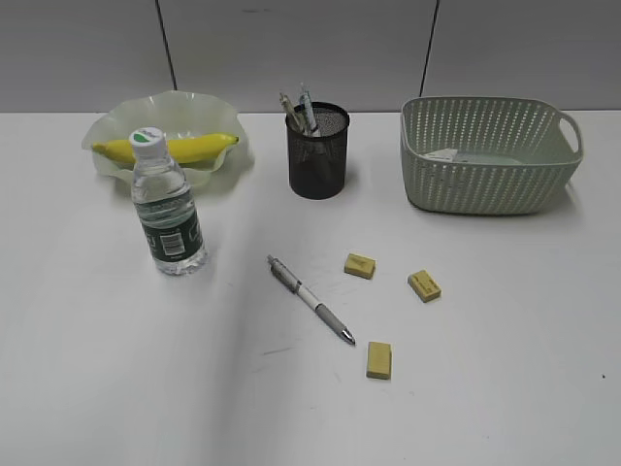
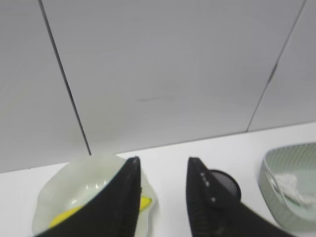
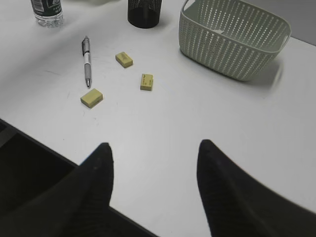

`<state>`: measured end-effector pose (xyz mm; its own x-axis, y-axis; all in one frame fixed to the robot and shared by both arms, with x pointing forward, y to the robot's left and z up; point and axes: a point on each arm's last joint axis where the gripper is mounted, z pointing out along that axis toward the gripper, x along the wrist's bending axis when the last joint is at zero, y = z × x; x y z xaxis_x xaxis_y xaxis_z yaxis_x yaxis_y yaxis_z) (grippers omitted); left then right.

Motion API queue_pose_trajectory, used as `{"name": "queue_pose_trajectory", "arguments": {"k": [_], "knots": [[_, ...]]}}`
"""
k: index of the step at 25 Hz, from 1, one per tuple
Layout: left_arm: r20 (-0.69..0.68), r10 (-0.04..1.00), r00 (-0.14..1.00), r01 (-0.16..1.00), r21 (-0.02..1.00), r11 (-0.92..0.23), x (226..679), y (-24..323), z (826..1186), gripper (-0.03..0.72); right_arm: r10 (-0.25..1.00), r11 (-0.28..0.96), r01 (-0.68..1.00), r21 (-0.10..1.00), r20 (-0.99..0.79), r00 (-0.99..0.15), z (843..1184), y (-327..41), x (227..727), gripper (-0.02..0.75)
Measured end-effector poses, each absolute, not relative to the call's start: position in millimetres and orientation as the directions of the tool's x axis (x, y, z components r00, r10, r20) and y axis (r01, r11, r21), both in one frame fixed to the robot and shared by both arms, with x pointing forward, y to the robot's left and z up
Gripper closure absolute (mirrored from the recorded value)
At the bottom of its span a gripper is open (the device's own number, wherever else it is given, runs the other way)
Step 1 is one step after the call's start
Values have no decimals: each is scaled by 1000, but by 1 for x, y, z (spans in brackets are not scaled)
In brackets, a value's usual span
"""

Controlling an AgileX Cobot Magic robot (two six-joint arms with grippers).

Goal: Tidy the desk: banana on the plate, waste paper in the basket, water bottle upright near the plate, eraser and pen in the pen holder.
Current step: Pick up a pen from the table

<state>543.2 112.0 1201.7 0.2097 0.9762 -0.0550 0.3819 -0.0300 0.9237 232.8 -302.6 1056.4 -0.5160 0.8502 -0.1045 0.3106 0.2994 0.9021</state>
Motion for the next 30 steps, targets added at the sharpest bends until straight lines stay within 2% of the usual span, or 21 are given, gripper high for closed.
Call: {"name": "queue_pose_trajectory", "arguments": {"k": [6,12,18,21,27,30], "knots": [[4,954,300,487,859,-157,483,113,1221,468,850,299,311,902,-105,-516,1056,-303,233,301],[31,924,381,611,742,-277,436,123,1225,468,850,299,311,902,-105,-516,1056,-303,233,301],[-47,867,497,617,721,-314,401,131,1236,468,850,299,311,902,-105,-516,1056,-303,233,301],[-76,847,526,616,721,-318,382,147,1235,468,850,299,311,902,-105,-516,1056,-303,233,301],[-59,840,539,632,687,-358,344,194,1193,468,850,298,311,902,-103,-517,1056,-302,233,301],[-77,830,552,609,718,-338,320,224,1168,468,848,295,313,903,-96,-521,1056,-302,232,301]]}}
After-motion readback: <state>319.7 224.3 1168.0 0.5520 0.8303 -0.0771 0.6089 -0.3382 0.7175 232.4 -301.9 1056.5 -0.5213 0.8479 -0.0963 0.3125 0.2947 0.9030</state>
